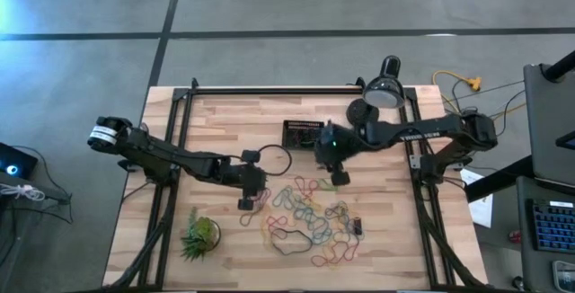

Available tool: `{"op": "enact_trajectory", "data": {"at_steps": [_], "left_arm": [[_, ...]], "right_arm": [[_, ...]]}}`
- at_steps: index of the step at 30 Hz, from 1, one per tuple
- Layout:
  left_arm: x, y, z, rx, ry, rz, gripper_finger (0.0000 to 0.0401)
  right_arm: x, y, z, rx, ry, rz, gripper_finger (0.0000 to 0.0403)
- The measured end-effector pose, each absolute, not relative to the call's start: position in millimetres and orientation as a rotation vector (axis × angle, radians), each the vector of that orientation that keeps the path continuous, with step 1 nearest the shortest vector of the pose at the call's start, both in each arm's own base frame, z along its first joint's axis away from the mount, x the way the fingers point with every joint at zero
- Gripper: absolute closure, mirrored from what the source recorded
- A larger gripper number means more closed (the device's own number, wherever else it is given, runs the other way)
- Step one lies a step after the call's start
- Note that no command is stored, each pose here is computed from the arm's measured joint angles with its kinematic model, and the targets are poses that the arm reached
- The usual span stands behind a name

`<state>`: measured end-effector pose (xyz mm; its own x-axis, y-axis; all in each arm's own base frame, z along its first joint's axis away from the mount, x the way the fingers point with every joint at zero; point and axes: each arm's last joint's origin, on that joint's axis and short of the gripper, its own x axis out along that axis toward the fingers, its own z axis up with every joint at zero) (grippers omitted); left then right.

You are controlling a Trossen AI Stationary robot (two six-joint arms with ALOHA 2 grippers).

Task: Pick and place rubber bands into bin
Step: Put the black rubber band into the basket

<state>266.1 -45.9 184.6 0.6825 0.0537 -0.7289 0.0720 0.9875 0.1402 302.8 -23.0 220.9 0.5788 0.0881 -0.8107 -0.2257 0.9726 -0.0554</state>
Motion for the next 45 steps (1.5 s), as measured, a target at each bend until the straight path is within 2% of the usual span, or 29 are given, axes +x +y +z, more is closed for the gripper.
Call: {"op": "enact_trajectory", "data": {"at_steps": [15, 24, 33, 37, 43, 45], "left_arm": [[260.9, -46.0, 169.2, 0.211, 0.910, -0.066, 0.0310], [273.4, -48.2, 138.7, 0.230, 1.003, -0.068, 0.0310], [279.0, -49.0, 137.6, 0.243, 1.010, -0.055, 0.0311], [278.4, -48.6, 141.0, 0.247, 0.999, -0.047, 0.0329], [278.0, -48.2, 142.3, 0.250, 0.995, -0.042, 0.0392], [278.1, -48.2, 142.3, 0.250, 0.994, -0.042, 0.0396]], "right_arm": [[281.0, 48.2, 252.0, -0.205, 0.833, 0.359, 0.0324], [274.5, 55.0, 253.0, -0.176, 0.836, 0.363, 0.0335], [273.2, 53.7, 248.5, -0.184, 0.853, 0.335, 0.0335], [273.0, 53.0, 246.5, -0.191, 0.860, 0.313, 0.0335], [271.5, 52.5, 241.1, -0.186, 0.874, 0.307, 0.0335], [270.7, 52.4, 239.2, -0.174, 0.883, 0.302, 0.0335]]}}
